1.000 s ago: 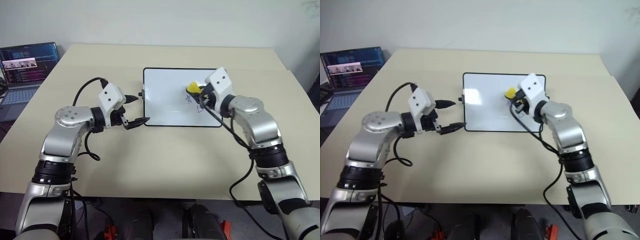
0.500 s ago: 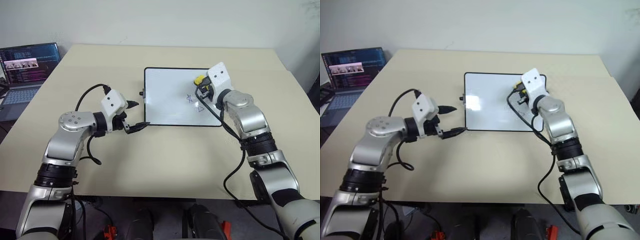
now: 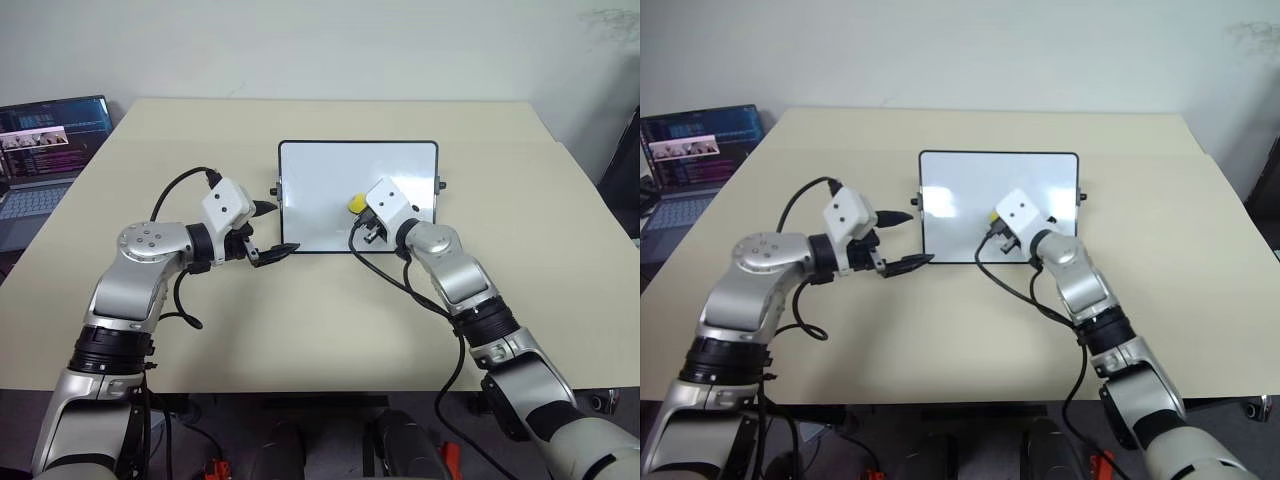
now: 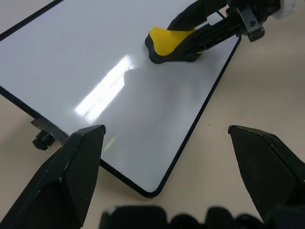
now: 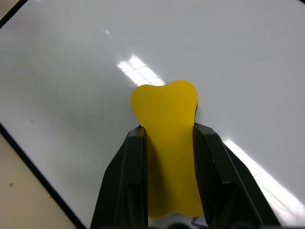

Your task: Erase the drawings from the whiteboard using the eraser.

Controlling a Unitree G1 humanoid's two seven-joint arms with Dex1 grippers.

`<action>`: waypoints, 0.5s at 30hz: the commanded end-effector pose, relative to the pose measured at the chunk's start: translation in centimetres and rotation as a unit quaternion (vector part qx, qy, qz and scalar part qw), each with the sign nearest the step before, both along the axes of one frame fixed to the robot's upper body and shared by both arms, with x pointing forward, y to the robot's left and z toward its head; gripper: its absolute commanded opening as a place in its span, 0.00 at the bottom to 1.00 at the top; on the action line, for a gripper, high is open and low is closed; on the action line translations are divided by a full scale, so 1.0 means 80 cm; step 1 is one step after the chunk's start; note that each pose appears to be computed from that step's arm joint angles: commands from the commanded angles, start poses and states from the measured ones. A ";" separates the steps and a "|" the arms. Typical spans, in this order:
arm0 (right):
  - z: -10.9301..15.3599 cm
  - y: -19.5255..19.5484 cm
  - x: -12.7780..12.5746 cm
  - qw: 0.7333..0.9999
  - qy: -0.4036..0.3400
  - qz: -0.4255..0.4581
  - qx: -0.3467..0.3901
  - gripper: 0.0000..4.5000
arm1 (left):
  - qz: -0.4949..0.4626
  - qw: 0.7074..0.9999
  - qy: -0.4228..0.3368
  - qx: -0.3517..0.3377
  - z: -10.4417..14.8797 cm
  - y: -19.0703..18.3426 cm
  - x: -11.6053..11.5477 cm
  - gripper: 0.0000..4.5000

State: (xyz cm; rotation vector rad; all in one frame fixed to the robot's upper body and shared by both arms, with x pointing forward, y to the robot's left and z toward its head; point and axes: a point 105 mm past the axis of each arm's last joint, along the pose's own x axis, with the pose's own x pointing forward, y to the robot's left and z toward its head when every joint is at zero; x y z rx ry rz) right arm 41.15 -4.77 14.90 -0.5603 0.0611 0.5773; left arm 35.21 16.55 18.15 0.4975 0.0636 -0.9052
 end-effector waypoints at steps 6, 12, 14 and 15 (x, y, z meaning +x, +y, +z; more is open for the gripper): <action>-0.011 -0.009 0.001 1.000 0.020 -0.013 -0.012 0.21 | -0.001 0.999 -0.035 -0.003 0.023 0.000 0.001 1.00; 0.033 -0.022 0.010 1.000 -0.005 -0.023 0.014 0.21 | -0.002 0.999 -0.035 -0.004 0.023 -0.001 0.002 1.00; 0.052 -0.023 0.006 1.000 -0.011 -0.011 0.025 0.21 | -0.002 0.999 -0.035 -0.004 0.023 -0.001 0.002 1.00; 0.066 -0.024 0.003 0.999 -0.013 -0.004 0.035 0.21 | -0.001 0.999 -0.036 -0.004 0.024 0.000 0.003 1.00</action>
